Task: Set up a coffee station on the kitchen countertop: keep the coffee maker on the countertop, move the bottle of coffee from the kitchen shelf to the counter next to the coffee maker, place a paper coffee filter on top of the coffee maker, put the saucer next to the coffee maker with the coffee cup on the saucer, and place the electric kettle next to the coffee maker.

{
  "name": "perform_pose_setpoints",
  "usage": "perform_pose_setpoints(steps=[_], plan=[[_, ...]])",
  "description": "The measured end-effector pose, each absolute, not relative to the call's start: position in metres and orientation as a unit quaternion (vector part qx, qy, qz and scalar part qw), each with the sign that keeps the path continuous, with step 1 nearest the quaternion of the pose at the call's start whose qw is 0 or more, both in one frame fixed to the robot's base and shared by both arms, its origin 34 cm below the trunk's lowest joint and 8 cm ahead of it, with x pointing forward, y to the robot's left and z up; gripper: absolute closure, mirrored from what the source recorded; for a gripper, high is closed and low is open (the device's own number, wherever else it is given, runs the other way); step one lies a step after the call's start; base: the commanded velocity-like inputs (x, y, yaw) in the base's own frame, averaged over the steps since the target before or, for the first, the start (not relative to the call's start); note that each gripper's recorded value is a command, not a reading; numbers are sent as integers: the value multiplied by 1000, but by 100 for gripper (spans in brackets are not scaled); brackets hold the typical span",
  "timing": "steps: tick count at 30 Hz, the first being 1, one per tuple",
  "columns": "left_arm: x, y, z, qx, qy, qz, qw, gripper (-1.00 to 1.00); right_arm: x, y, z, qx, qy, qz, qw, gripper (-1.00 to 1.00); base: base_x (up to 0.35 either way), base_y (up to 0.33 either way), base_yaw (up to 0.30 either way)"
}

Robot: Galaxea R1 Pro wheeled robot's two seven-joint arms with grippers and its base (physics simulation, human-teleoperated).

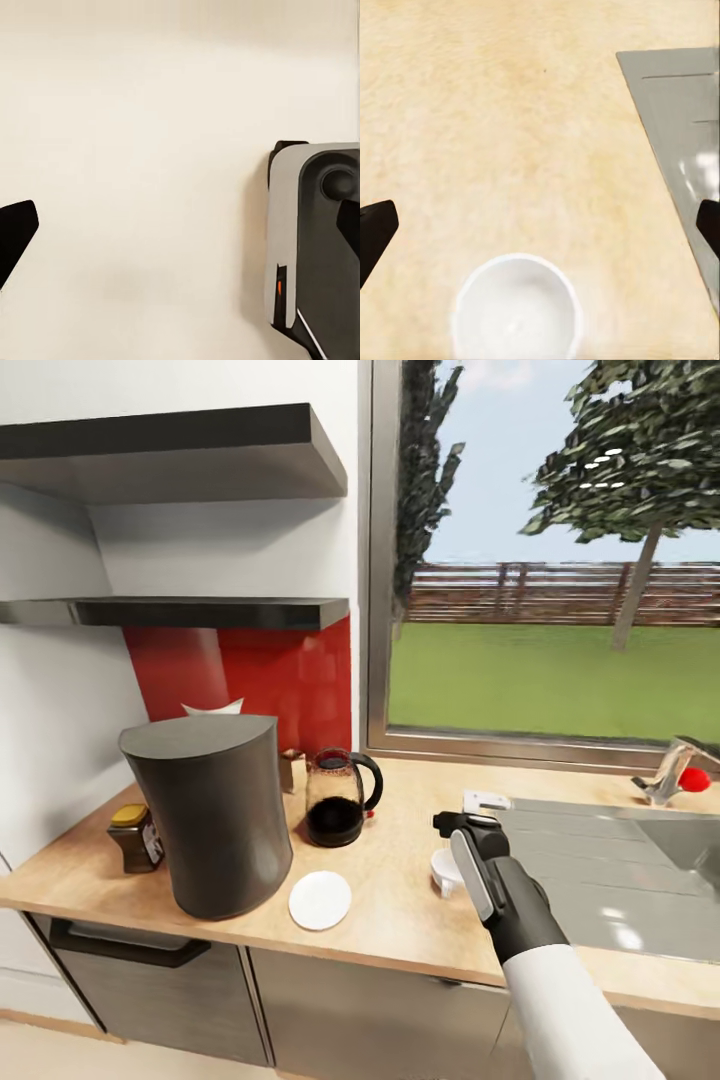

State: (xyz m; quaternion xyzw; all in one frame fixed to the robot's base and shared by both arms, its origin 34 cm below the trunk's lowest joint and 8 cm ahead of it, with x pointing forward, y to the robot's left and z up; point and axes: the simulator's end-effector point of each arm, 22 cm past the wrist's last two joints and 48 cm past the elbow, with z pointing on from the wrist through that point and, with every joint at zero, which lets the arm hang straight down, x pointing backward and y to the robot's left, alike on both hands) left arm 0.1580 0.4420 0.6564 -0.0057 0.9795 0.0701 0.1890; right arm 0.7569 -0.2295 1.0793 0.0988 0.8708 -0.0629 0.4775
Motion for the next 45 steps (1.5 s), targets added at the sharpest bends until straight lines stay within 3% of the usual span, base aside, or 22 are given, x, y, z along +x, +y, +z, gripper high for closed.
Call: perform_pose_setpoints(steps=[10, 45], plan=[[153, 440, 655, -9, 981, 68, 184, -100, 752, -226, 1054, 92, 885, -66, 452, -100, 0, 0, -254], [153, 441, 655, -15, 980, 69, 184, -100, 739, -214, 1000, 70, 913, -51, 398, -100, 32, 28, -4]])
